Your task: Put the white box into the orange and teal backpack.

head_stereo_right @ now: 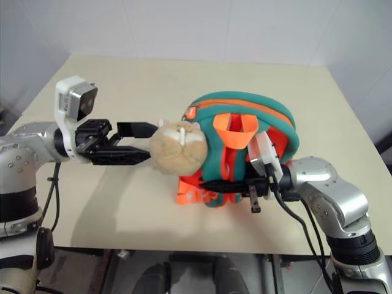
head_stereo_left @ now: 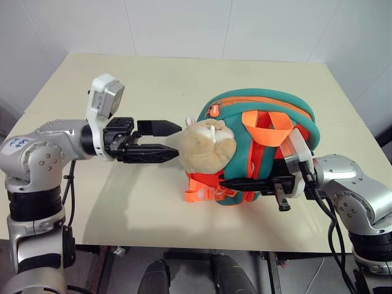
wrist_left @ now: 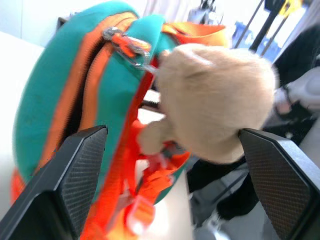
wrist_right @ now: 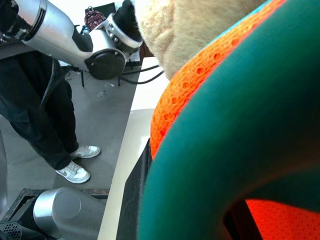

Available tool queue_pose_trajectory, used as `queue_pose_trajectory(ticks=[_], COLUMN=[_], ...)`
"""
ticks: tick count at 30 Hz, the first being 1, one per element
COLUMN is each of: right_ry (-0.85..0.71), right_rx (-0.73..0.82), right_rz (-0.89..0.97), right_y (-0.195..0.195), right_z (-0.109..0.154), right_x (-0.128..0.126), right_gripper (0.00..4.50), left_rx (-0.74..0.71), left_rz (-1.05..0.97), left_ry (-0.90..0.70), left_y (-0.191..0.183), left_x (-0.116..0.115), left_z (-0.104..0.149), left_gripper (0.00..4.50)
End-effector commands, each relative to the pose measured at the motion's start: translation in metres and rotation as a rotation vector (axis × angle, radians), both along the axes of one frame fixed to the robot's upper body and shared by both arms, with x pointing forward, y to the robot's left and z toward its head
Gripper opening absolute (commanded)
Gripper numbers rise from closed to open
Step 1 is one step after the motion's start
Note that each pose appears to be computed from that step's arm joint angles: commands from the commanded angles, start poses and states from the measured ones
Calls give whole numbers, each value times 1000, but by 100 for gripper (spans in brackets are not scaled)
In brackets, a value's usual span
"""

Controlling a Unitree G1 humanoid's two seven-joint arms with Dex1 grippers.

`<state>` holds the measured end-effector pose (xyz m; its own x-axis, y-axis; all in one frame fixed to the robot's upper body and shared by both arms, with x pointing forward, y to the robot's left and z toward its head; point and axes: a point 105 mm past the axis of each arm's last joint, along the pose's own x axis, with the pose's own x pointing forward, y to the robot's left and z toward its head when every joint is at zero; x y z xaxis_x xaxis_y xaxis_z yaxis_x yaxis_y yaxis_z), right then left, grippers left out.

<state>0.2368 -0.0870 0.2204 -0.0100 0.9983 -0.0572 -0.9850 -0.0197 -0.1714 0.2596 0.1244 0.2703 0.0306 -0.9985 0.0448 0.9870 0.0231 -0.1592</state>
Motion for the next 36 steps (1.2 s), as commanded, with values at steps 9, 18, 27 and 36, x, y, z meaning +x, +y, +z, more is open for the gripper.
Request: queue_pose_trajectory(ticks=[9, 18, 27, 36], right_ry=[-47, -68, -63, -72], right_rx=[196, 304, 318, 351], right_rz=[-99, -211, -256, -298], right_y=[-1, -4, -5, -10], right_z=[12, 13, 10, 11], right_x=[0, -3, -6, -7], right_gripper=[0, 0, 0, 0], left_rx=[-70, -42, 25, 130], left_rz=[33, 5, -25, -7], left_ry=[0, -9, -23, -63], left_y=[-13, -33, -35, -12], left_x=[-6, 4, 4, 11], left_z=[0, -2, 2, 14], left_gripper=[447, 447, 231, 33])
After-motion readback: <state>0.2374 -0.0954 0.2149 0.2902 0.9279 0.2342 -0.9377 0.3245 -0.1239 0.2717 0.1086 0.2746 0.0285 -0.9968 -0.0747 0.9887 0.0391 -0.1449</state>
